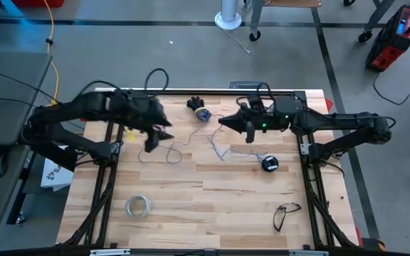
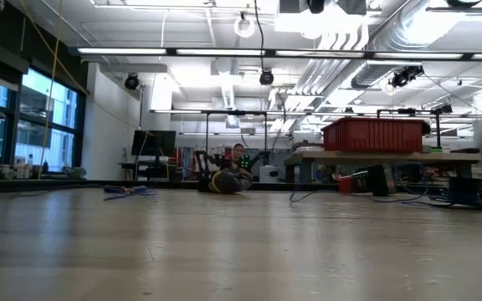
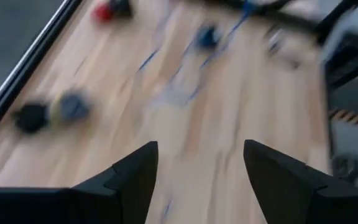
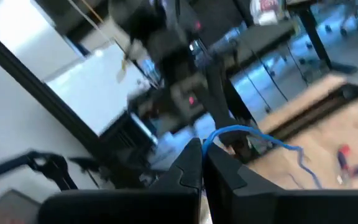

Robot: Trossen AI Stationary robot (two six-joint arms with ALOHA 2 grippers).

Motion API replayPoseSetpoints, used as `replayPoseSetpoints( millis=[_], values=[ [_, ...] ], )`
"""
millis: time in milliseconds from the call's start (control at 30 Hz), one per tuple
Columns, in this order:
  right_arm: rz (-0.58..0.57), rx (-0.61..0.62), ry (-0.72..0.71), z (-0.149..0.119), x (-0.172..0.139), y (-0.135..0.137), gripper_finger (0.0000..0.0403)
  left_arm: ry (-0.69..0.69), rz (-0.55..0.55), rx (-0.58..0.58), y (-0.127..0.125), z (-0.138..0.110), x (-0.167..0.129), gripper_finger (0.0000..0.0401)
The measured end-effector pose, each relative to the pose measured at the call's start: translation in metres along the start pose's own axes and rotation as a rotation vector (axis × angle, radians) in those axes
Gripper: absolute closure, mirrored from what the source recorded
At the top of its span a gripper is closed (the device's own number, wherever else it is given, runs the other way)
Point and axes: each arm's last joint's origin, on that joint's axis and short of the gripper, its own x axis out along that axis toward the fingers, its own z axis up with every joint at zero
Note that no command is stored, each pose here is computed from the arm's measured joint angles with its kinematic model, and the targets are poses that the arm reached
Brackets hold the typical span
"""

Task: Coil cords
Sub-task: Uncoil the blue wire from the black spool

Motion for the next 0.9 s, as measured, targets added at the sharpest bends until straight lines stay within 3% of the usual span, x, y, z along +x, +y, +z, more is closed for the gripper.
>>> replayPoseSetpoints(
  millis=[200, 567, 900],
  values=[
    [-0.005, -0.002, -0.025, 0.004, 0.000, -0.003, 0.0403, -0.257, -0.066, -0.038, -0.013, 0.011, 0.029, 0.0168],
    [0.040, -0.048, -0.125, 0.013, -0.001, 0.003, 0.0403, -0.252, -0.005, -0.020, -0.033, -0.003, 0.128, 0.0168],
    [0.062, -0.046, -0.113, 0.013, -0.001, 0.004, 0.0403, -0.270, 0.121, 0.047, -0.041, -0.009, 0.186, 0.0168]
  ],
)
